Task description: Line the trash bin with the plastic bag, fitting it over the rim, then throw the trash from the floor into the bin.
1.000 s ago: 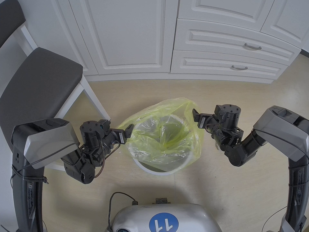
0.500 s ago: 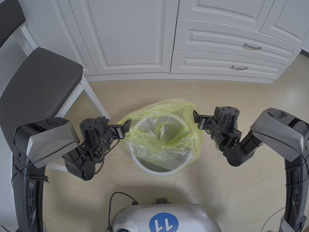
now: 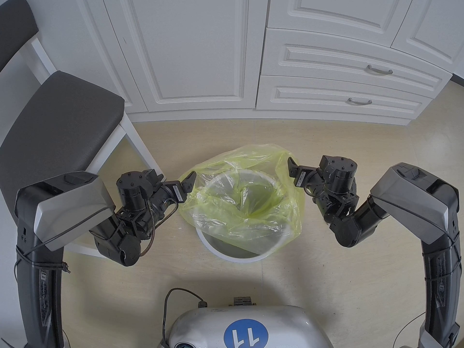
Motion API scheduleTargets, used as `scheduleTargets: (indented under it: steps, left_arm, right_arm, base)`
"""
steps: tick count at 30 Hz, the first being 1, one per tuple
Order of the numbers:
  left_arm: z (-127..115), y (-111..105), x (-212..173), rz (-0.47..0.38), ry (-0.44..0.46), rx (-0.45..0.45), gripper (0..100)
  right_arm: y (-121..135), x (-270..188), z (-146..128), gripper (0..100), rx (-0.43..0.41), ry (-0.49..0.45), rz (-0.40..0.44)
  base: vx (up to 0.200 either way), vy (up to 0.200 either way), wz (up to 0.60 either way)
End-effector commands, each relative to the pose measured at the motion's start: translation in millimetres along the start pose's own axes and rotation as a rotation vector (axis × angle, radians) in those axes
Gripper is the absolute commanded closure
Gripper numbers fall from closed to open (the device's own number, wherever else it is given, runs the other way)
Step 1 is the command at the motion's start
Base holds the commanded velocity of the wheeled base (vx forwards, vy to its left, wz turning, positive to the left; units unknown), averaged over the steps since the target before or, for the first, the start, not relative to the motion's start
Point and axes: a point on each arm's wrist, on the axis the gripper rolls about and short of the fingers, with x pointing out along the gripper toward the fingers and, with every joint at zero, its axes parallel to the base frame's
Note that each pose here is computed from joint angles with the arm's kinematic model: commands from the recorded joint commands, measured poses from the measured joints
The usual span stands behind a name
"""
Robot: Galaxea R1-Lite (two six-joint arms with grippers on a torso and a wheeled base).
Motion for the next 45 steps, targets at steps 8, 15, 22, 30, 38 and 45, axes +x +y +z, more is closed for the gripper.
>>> scheduleTargets:
  steps: [8,15,22,30,38,45]
  left_arm:
    - [7,14,9,0.017,-0.040,-0.084,0]
    - [9,13,15,0.009,-0.062,-0.124,0]
    - [-6,16,22,0.013,-0.041,-0.153,0]
    - [-5,29,26,0.064,-0.008,-0.174,0]
    - [8,37,19,0.124,0.073,-0.173,0]
    - [10,35,10,0.127,0.116,-0.171,0]
  right_arm:
    - [-1,17,-15,0,0.053,-0.022,-0.005]
    - [-4,26,-32,0,0.051,-0.012,-0.013]
    - [-6,27,-46,0,0.040,0.015,-0.019]
    - [-12,26,-56,0,0.023,0.048,-0.031]
    - [-22,29,-67,0,0.009,0.073,-0.050]
    - [-24,25,-51,0,0.016,0.054,-0.049]
  base:
    - [0.000,0.000,0.00]
    - [0.000,0.000,0.00]
    - [0.000,0.000,0.00]
    - [0.000,0.000,0.00]
    - [0.000,0.000,0.00]
    - [0.000,0.000,0.00]
